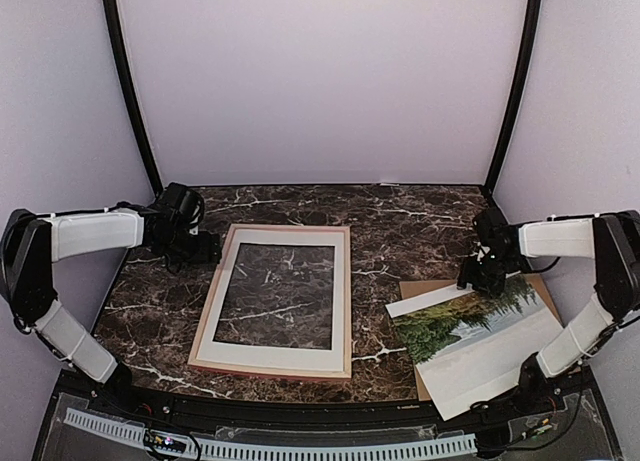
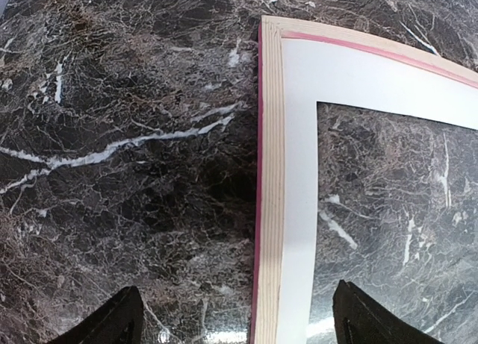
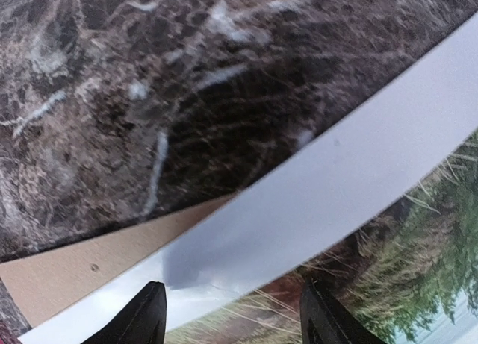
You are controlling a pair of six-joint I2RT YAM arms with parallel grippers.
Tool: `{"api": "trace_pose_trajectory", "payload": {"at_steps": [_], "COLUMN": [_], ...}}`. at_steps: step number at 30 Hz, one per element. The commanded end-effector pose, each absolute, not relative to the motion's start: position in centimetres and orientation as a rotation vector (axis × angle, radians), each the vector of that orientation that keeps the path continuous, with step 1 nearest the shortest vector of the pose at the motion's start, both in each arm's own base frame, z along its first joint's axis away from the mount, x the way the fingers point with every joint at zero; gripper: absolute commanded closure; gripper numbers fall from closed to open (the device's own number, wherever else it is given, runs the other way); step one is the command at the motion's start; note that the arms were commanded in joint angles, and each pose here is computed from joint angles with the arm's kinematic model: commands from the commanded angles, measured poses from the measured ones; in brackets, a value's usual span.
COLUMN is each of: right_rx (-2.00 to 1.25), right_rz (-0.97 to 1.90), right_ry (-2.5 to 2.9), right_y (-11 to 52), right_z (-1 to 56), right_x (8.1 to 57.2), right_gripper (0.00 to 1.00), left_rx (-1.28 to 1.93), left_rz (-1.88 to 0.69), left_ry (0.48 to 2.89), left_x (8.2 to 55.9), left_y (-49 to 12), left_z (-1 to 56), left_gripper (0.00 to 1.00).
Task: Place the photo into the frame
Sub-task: Move the mat board to the center of the board.
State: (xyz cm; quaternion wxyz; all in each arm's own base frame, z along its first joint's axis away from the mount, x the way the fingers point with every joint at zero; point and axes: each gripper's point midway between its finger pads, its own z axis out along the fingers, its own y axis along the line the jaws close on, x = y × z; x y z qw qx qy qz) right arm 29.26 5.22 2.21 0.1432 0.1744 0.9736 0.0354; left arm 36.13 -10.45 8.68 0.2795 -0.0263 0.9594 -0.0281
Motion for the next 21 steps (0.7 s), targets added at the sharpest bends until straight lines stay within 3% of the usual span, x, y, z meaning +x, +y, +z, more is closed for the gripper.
{"api": "trace_pose_trajectory", "payload": {"at_steps": [1,21], "right_rx": [0.438,-0.144], "right_rz": [0.268,0.529], "right_ry": [2.861,2.862], "right_y": [8.9,22.0], "right_z": [-0.1,-0.9], "right_x": [30.0,36.0], "right_gripper": [0.39,0.42], "left_rx": [-0.074,-0.015], "left_rz": [-0.115,-0.204], "left_ry": [2.54,2.556], "left_x": [36.2,36.6], "left_y": [-10.6,-12.3], "left_z": [10.1,10.1], "left_gripper": [0.09,0.08]}}
